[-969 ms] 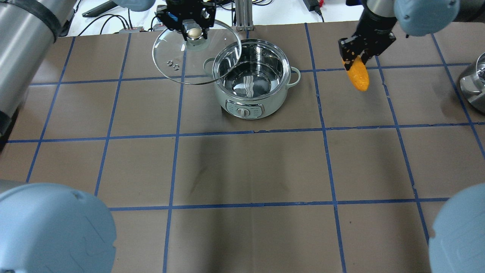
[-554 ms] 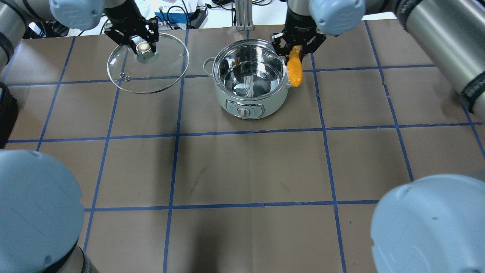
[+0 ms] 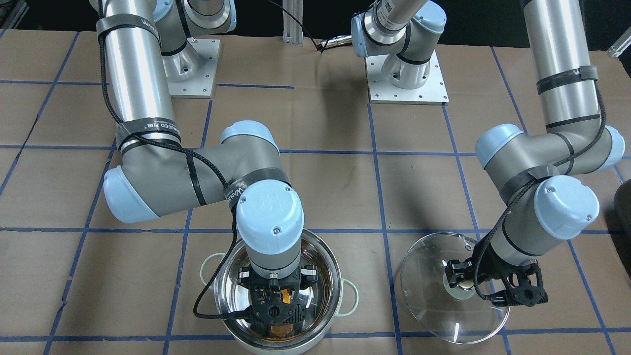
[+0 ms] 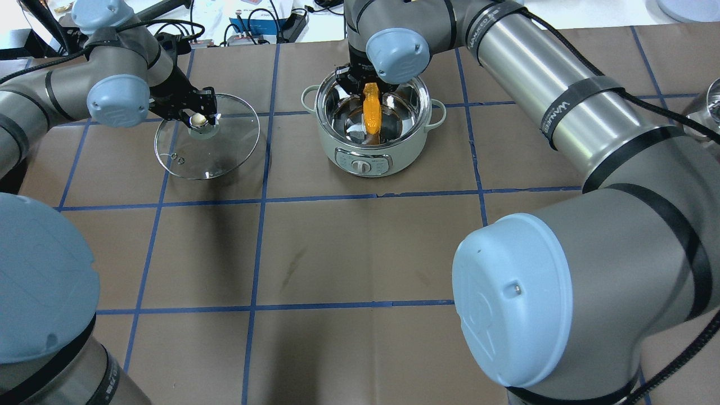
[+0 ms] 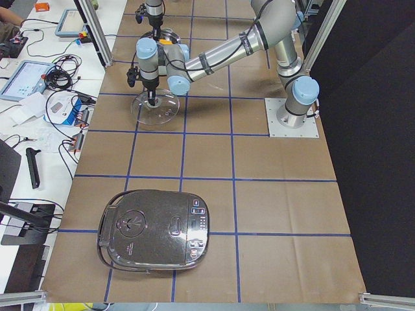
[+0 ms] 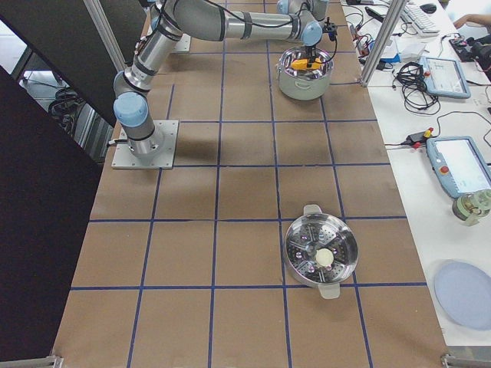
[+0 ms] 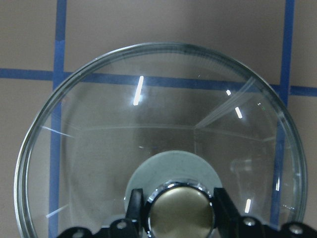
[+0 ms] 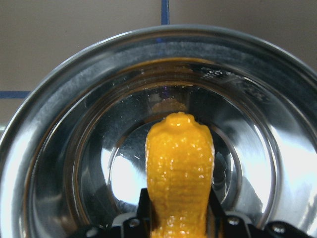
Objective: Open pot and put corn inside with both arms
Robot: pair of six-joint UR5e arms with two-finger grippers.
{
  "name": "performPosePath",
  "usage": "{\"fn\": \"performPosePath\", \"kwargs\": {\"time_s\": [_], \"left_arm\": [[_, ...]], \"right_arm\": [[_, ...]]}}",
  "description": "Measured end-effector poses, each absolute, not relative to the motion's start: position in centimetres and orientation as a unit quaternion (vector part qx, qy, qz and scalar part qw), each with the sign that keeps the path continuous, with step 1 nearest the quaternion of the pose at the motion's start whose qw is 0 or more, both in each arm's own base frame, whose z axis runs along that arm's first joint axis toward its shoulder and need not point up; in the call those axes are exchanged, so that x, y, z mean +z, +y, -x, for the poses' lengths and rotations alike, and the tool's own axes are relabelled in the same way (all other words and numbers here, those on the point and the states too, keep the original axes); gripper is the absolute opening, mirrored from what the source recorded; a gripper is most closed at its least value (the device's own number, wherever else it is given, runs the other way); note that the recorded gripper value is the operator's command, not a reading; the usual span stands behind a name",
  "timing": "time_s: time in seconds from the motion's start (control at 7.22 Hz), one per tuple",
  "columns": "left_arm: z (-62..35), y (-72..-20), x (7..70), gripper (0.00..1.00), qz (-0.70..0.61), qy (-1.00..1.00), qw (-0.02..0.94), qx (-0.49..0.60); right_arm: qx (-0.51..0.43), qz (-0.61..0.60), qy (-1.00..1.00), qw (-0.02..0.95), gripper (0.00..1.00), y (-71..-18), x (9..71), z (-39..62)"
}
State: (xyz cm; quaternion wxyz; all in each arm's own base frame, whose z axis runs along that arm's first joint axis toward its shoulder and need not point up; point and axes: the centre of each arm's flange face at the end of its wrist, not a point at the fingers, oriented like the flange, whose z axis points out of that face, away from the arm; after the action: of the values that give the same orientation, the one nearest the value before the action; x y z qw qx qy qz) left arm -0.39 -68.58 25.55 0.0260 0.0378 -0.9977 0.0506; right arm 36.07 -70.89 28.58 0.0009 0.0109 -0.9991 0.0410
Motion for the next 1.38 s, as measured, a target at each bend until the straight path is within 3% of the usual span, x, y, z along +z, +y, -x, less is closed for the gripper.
{"fn": "performPosePath", "kwargs": {"time_s": [0.14, 0.42, 0.69, 0.97, 1.38], "left_arm": [[0.3, -68.6, 24.4, 0.60, -0.040, -0.998, 0.028, 0.046], [0.3, -68.8, 23.8, 1.00, -0.042, -0.998, 0.033, 0.046], [0.5, -69.8, 24.8, 1.00, -0.035, -0.994, 0.045, 0.097], [1.9, -69.8, 28.1, 1.00, -0.027, -0.993, 0.047, 0.105], [6.5, -64.0, 40.5, 1.00, -0.013, -0.999, -0.023, 0.033]], "right_arm": [[0.038, -0.011, -0.999, 0.008, 0.92, -71.1, 27.1, -36.1], [0.041, -0.008, -0.999, 0.010, 0.94, -70.9, 26.0, -35.9], [0.051, -0.017, -0.999, 0.009, 0.92, -69.4, 31.0, -34.7], [0.037, -0.034, -0.999, 0.010, 0.90, -64.4, 39.9, -29.0], [0.035, -0.050, -0.998, -0.005, 0.90, -52.4, 47.9, -19.3]]}}
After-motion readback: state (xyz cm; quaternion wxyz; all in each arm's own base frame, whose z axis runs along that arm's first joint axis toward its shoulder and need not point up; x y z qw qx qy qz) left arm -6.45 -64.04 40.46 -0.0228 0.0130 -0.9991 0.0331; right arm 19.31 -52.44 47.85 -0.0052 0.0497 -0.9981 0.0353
